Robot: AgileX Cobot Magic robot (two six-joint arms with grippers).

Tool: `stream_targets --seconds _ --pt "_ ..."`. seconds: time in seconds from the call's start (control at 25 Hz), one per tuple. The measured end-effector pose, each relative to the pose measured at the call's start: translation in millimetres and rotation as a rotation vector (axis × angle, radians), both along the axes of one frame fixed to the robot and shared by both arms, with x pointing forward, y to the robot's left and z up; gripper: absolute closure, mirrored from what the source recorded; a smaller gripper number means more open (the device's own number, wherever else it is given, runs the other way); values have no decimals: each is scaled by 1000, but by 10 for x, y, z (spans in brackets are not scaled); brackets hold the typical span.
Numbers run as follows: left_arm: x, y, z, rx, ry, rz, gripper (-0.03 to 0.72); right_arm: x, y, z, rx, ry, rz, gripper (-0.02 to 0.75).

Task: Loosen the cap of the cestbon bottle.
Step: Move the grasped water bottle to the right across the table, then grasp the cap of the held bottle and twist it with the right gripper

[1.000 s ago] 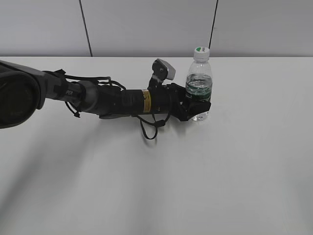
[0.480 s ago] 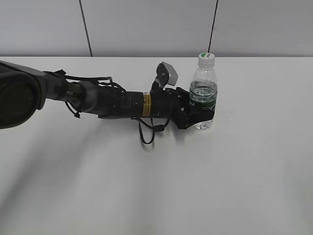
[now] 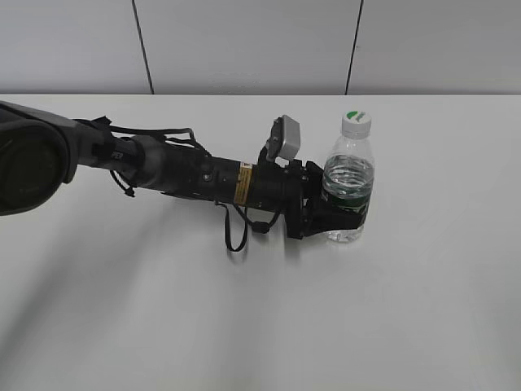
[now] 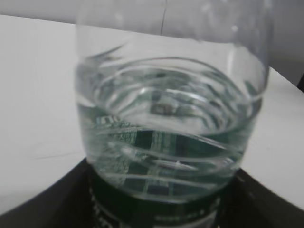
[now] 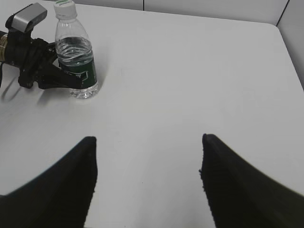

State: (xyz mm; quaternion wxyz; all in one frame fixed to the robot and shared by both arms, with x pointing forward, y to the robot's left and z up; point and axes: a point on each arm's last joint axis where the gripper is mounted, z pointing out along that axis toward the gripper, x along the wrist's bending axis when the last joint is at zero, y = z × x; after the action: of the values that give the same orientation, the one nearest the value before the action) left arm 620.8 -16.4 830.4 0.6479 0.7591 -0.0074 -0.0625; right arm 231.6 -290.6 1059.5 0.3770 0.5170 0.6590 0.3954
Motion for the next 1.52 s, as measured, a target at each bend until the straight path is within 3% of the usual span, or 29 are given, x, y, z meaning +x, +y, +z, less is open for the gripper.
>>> stream_targets --seconds 0.76,1.16,1.32,1.52 --pt "-357 -258 -23 53 -47 -207 180 0 0 1 0 -1 0 216" --pt "-377 -266 -19 56 -53 -225 180 -1 9 1 14 1 4 216" --pt "-378 -265 -19 56 -53 -226 180 161 60 27 57 103 35 216" --pt "-378 -265 -19 57 -53 -226 181 511 122 139 13 261 117 216"
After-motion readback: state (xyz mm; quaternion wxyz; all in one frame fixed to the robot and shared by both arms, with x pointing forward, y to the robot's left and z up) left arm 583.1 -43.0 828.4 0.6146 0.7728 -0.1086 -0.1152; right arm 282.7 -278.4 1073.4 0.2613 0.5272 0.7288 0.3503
